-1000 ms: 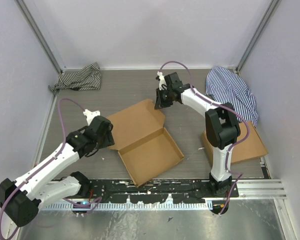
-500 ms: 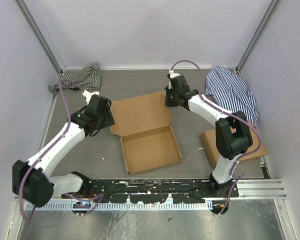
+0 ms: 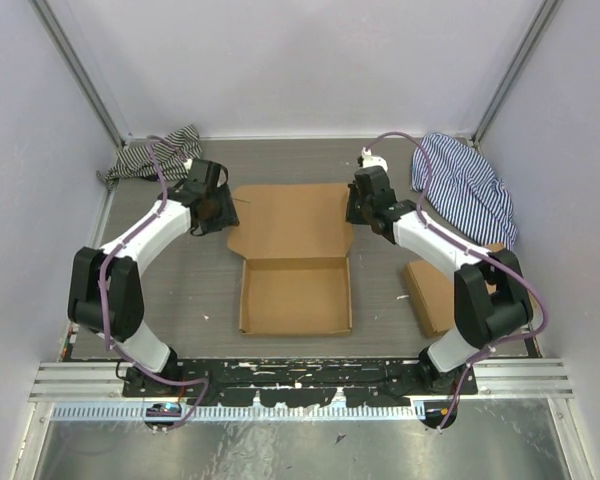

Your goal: Fold the paper box

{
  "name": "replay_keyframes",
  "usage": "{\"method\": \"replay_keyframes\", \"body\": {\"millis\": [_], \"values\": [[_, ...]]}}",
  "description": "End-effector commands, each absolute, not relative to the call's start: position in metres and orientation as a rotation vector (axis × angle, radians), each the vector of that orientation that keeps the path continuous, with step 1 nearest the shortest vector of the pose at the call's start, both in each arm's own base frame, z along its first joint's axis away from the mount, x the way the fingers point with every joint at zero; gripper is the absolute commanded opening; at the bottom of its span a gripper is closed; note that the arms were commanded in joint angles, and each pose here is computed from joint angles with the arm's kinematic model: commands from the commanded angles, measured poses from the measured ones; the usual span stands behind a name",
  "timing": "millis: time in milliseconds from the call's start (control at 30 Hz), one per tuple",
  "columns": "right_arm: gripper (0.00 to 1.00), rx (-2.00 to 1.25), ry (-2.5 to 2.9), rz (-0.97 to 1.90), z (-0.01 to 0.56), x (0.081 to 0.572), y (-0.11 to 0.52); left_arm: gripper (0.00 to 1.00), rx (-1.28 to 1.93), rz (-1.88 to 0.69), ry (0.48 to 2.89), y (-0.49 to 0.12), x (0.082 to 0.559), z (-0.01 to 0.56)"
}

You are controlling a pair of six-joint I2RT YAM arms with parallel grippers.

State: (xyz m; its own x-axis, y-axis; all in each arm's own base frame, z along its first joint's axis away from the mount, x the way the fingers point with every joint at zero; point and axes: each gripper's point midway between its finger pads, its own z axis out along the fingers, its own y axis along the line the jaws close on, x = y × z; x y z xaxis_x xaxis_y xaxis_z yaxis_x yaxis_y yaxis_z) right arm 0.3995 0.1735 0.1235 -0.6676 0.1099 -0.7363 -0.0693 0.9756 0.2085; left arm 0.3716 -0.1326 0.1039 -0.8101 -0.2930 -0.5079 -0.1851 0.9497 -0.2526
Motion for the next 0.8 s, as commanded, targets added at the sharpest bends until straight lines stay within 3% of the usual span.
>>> {"method": "replay_keyframes", "body": {"millis": [0, 300, 433, 533, 600, 767], "values": [[0.01, 0.105, 2.112, 0.305, 0.169, 0.409, 0.167, 0.55, -0.266, -0.353, 2.448, -0.148, 0.396, 0.129], [0.01, 0.064, 2.106, 0.369, 0.175, 0.398, 0.173, 0.51, -0.243, -0.411, 2.446, -0.165, 0.422, 0.116], [0.01, 0.055, 2.101, 0.382, 0.173, 0.393, 0.173, 0.35, -0.232, -0.402, 2.452, -0.167, 0.431, 0.116], [0.01, 0.042, 2.097, 0.387, 0.172, 0.390, 0.172, 0.12, -0.231, -0.383, 2.461, -0.165, 0.432, 0.115], [0.01, 0.042, 2.095, 0.388, 0.172, 0.388, 0.171, 0.02, -0.222, -0.390, 2.454, -0.166, 0.431, 0.117], [0.03, 0.020, 2.096, 0.392, 0.179, 0.383, 0.171, 0.00, -0.174, -0.414, 2.396, -0.165, 0.425, 0.139]]}}
